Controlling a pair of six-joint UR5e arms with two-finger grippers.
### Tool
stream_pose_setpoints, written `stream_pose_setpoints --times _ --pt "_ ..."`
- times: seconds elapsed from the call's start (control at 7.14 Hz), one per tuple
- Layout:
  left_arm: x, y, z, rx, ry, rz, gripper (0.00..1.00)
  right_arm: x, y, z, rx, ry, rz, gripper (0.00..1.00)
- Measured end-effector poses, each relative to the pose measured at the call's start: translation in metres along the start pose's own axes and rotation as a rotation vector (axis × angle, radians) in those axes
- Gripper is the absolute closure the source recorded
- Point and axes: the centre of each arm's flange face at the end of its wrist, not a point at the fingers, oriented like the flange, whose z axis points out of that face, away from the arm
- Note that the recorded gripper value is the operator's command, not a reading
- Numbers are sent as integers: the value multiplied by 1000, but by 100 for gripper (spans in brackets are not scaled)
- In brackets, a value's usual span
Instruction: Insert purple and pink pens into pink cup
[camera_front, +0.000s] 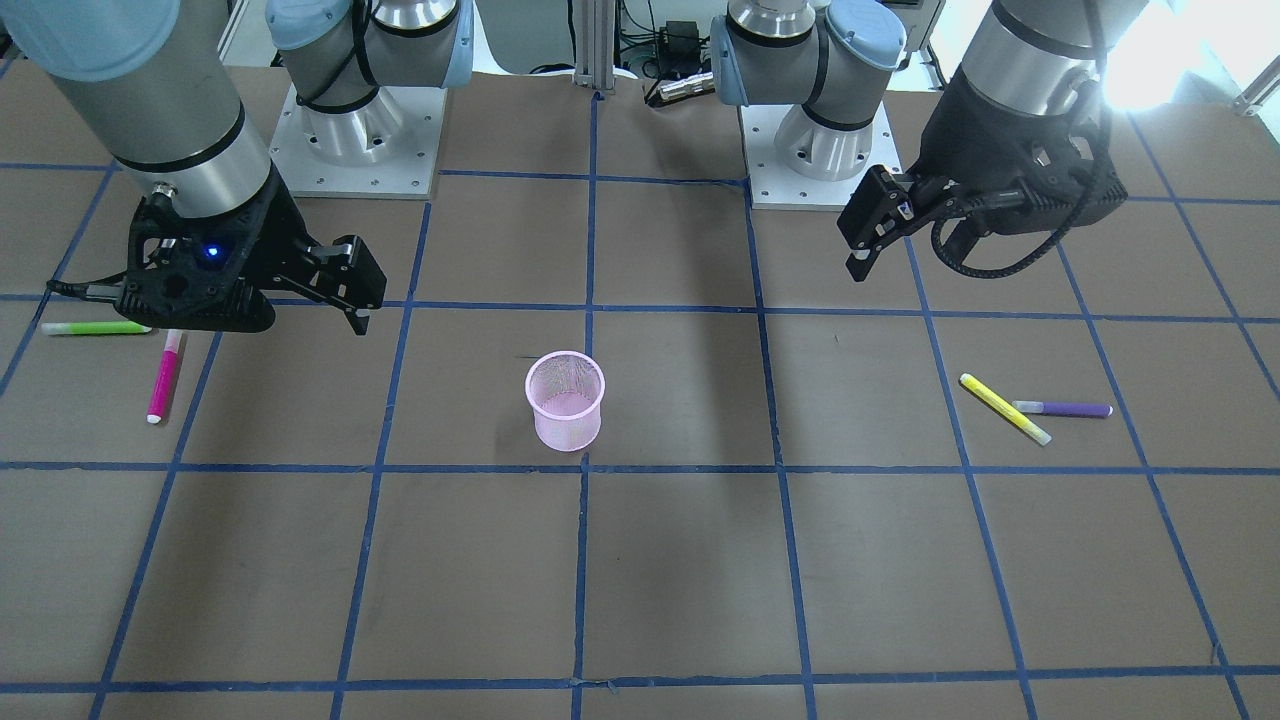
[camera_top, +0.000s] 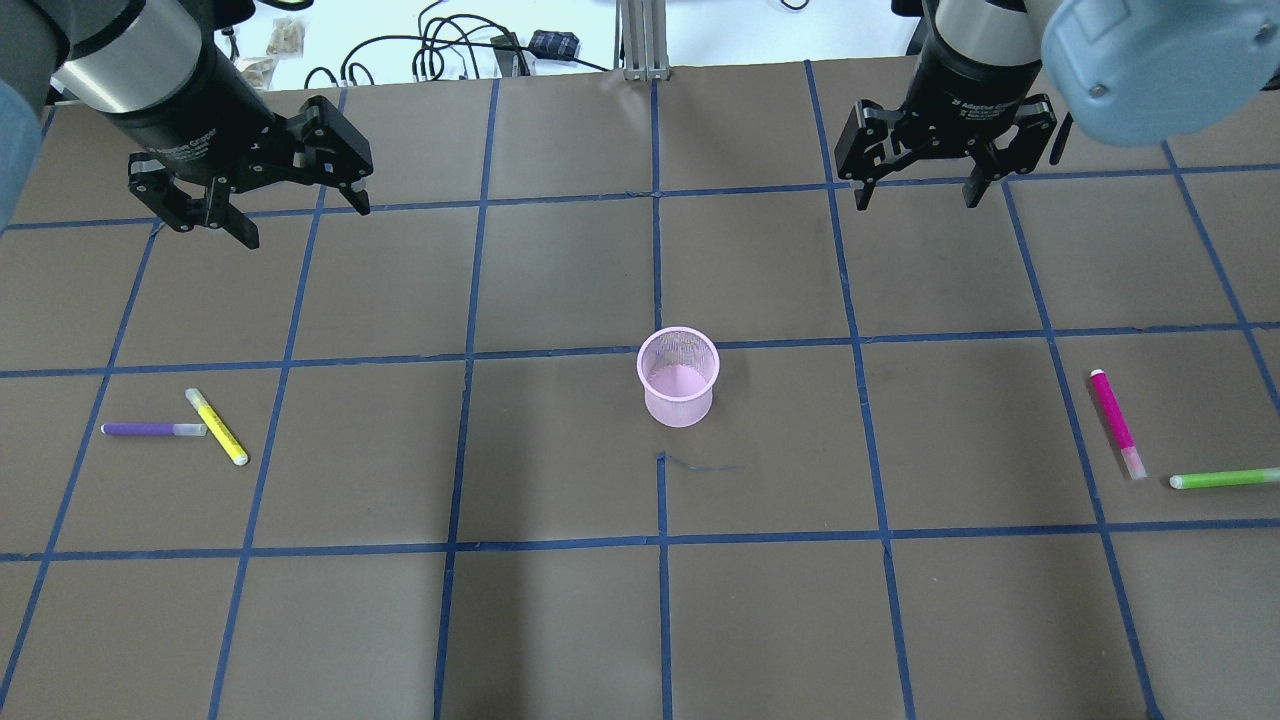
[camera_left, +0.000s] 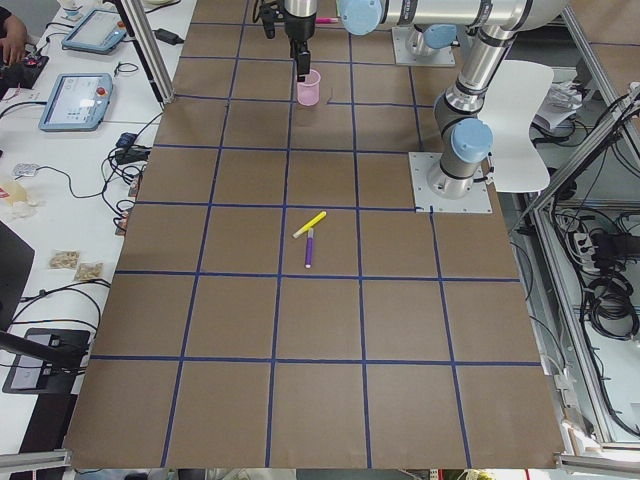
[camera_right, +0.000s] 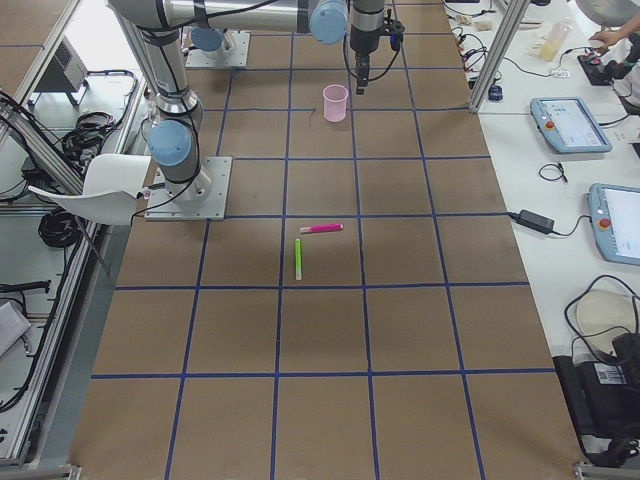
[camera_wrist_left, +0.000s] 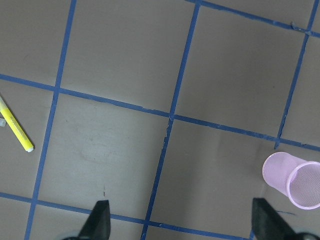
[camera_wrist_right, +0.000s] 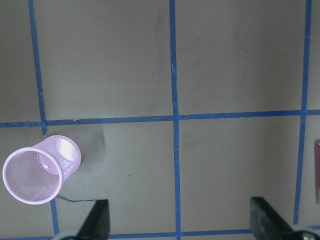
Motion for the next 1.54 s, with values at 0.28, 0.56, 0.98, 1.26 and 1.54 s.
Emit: stream_pose_setpoints --times 0.28,0.56,0.98,1.26,1.54 --pt "0 0 1 -1 -1 12 0 12 -3 5 -11 5 -12 0" --pt "-2 0 1 -1 -22 34 0 75 -11 32 -61 6 -63 0" --pt "-24 -7 2 -6 -151 273 0 182 -6 135 -88 38 -81 0" --pt "-90 -24 -3 -49 -158 434 0 251 11 198 -109 18 -111 0" --pt "-194 -44 0 -101 -122 606 0 275 29 244 -130 -9 -147 0"
